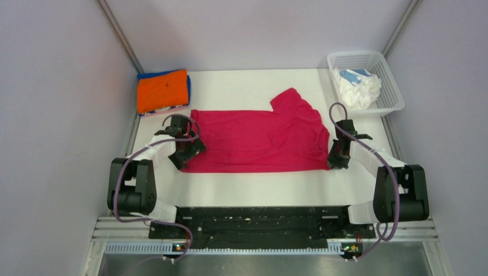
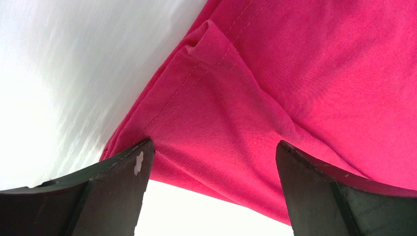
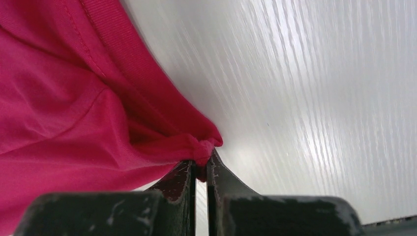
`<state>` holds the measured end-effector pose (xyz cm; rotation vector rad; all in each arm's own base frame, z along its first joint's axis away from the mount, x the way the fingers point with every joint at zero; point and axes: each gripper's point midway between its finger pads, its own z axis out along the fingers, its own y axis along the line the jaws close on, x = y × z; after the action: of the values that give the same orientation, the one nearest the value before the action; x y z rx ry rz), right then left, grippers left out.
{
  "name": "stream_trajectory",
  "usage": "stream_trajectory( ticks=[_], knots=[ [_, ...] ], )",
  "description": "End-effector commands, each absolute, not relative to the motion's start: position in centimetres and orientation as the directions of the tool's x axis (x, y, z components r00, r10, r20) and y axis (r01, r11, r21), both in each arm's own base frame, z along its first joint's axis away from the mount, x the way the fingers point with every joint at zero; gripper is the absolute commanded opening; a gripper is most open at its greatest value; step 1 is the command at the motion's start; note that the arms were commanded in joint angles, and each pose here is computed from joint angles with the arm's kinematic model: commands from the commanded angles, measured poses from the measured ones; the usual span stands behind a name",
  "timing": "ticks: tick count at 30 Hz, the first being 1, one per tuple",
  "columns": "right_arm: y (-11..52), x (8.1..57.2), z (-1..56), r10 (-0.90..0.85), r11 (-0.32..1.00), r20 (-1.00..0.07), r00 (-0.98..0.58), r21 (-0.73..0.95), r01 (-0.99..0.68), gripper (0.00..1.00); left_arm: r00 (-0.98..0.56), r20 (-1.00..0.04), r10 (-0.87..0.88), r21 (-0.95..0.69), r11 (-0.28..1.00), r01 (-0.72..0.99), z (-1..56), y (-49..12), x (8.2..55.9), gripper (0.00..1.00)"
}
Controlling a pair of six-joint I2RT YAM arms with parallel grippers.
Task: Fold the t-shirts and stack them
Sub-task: Fold the flattened tshirt in 1/3 of the way
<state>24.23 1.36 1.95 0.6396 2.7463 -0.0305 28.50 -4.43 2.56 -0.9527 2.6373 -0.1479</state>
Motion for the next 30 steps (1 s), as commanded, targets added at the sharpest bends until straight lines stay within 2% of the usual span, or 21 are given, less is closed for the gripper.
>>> stream_trajectory(
  ticks=[1, 4, 6, 11, 13, 14, 19, 23, 28, 30],
  knots=[
    [0.2, 20.0, 2.2, 0.491, 0.859, -0.265, -0.83, -0.011, 0.512, 0.0, -0.747, -0.068, -0.662, -0.053, 0.75, -0.66, 0.0, -4.9, 19.9, 0.99],
    [0.6, 19.3, 2.7, 0.52, 0.844, -0.28, -0.807, 0.024, 0.536, 0.02, -0.747, -0.068, -0.662, -0.07, 0.75, -0.658, 0.4, -5.5, 18.9, 0.99],
    [0.7, 19.9, 3.5, 0.528, 0.841, -0.309, -0.791, 0.057, 0.539, 0.12, -0.743, -0.074, -0.665, -0.077, 0.747, -0.66, 0.6, -5.7, 18.6, 0.99],
    [-0.6, 21.7, 6.1, 0.482, 0.856, -0.399, -0.781, 0.025, 0.516, 0.59, -0.742, -0.142, -0.655, -0.13, 0.755, -0.643, 3.2, -5.7, 20.8, 0.99],
    [-1.3, 22.8, 8.0, 0.463, 0.858, -0.449, -0.764, 0.011, 0.514, 0.92, -0.74, -0.185, -0.646, -0.169, 0.763, -0.624, 5.1, -5.9, 22.4, 0.99],
    [-1.6, 23.3, 9.1, 0.453, 0.859, -0.478, -0.753, 0.009, 0.512, 0.98, -0.738, -0.209, -0.642, -0.187, 0.767, -0.614, 6.2, -5.9, 23.1, 0.99],
    [-2.3, 26.4, 14.6, 0.424, 0.864, -0.625, -0.655, 0.061, 0.501, 0.99, -0.716, -0.337, -0.611, -0.21, 0.79, -0.576, 11.0, -5.0, 26.6, 0.99],
    [-1.1, 31.4, 18.3, 0.423, 0.882, -0.737, -0.528, 0.2, 0.427, 0.99, -0.678, -0.445, -0.585, -0.208, 0.804, -0.557, 12.6, -4.1, 31.2, 0.99],
    [2.5, 37.0, 20.3, 0.409, 0.912, -0.767, -0.495, 0.339, 0.229, 0.99, -0.628, -0.545, -0.555, -0.165, 0.806, -0.569, 13.7, -2.6, 38.5, 0.99],
    [4.5, 39.1, 20.5, 0.409, 0.908, -0.761, -0.504, 0.395, 0.14, 0.99, -0.63, -0.554, -0.543, -0.14, 0.808, -0.573, 13.0, -2.2, 41.1, 0.99]
  ],
)
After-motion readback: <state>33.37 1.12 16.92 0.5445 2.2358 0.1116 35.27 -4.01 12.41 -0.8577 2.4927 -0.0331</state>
